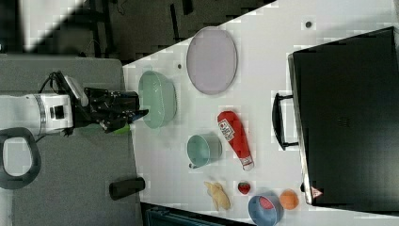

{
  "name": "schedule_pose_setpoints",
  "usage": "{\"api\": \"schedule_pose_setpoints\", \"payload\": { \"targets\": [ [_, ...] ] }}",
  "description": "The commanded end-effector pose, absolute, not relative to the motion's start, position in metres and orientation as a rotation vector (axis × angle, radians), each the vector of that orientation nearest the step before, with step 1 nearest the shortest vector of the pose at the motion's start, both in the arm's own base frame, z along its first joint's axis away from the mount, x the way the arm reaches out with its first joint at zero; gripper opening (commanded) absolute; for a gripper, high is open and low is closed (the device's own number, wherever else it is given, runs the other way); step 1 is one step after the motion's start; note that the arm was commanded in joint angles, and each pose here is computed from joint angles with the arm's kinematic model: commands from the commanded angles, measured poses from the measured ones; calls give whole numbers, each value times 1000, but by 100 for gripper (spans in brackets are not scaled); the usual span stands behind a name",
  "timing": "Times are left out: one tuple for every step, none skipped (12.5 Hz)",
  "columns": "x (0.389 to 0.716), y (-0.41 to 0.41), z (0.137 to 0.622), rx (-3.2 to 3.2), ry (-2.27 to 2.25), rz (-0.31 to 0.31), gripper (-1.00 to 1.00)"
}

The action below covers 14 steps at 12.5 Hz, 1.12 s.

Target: Drag strainer backwards.

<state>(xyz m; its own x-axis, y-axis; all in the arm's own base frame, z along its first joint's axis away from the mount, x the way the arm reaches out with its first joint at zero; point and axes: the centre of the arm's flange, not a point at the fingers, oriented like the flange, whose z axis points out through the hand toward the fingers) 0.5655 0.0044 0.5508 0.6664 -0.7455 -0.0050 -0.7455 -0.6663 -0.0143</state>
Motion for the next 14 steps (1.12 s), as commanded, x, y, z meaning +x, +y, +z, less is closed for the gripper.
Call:
{"api": "schedule_pose_setpoints", "payload": {
  "targets": [
    [509, 0, 635, -2871, 1275, 22, 58],
    [510, 3, 634, -2874, 1268, 25, 79],
    [513, 9, 631, -2878, 1252, 26, 98],
    [518, 21, 626, -2889, 1222, 20, 100],
    [524, 35, 619, -2903, 1184, 9, 100],
    [532, 53, 612, -2914, 1144, -9, 100],
    [540, 74, 603, -2918, 1113, -26, 100],
    [546, 96, 592, -2917, 1098, -36, 100],
    [551, 119, 580, -2911, 1097, -34, 100],
    [555, 141, 567, -2898, 1123, -20, 100],
    [559, 162, 553, -2869, 1187, -5, 100],
    [562, 181, 539, -2829, 1267, 11, 100],
    [564, 199, 525, -2790, 1345, 31, 100],
    [565, 217, 510, -2754, 1417, 56, 100]
  ]
}}
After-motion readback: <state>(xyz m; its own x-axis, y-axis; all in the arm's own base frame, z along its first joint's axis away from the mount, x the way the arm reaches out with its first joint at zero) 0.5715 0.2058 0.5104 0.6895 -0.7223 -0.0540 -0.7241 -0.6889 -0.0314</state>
